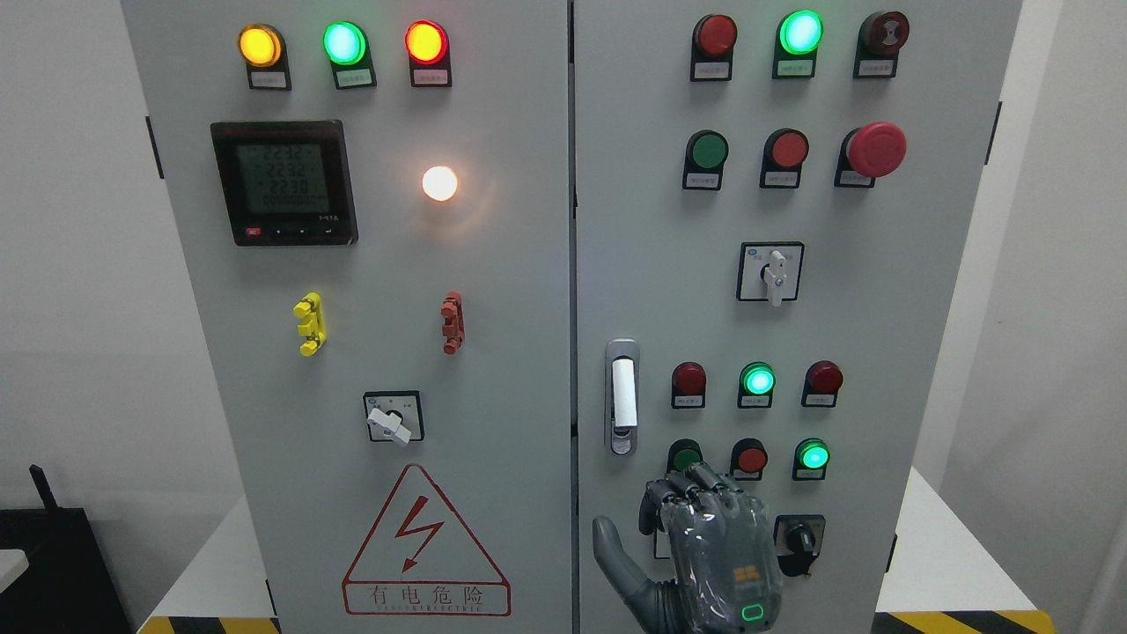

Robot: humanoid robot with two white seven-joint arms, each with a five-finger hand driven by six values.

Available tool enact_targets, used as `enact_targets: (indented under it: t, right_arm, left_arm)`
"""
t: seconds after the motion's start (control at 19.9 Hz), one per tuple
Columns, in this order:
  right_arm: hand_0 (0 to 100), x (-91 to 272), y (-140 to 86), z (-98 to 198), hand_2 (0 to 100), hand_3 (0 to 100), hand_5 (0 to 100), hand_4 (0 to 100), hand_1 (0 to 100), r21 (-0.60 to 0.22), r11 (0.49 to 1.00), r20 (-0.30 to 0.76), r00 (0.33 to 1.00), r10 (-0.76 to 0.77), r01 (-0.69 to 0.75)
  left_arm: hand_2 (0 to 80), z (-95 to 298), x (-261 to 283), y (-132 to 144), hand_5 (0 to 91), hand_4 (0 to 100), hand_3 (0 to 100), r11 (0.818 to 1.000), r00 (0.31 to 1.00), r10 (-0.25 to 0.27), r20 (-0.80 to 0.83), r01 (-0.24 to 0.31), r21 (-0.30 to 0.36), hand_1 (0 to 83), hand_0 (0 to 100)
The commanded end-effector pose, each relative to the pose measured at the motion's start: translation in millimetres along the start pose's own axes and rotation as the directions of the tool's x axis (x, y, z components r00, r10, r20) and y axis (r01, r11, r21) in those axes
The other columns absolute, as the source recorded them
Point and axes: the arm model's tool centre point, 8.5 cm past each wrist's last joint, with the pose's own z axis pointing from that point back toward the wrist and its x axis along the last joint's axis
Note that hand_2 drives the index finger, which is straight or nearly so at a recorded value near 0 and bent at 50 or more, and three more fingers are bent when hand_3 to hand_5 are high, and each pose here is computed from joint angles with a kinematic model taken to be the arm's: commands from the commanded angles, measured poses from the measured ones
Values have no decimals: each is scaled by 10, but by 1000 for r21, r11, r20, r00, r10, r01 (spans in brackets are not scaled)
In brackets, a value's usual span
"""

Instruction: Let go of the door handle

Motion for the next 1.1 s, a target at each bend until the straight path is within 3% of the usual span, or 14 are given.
enact_targets:
  t: [0.0, 0.4, 1.05]
  right_arm:
    - [251, 15, -135, -194, 892, 968, 855, 788, 98, -48, 999, 7, 1000, 8, -7]
    - [219, 23, -196, -337, 910, 980, 901, 812, 347, -60, 998, 3, 1000, 17, -17]
    - [214, 35, -227, -523, 925, 996, 927, 834, 382, -48, 999, -17, 1000, 24, -25]
  left_arm:
    - [0, 10, -70, 4, 0, 0, 0, 1000, 1000, -13, -22, 13, 0, 389, 120]
    - [0, 10, -70, 4, 0, 0, 0, 1000, 1000, -13, -22, 13, 0, 389, 120]
    - [0, 10, -70, 4, 0, 0, 0, 1000, 1000, -13, -22, 13, 0, 389, 120]
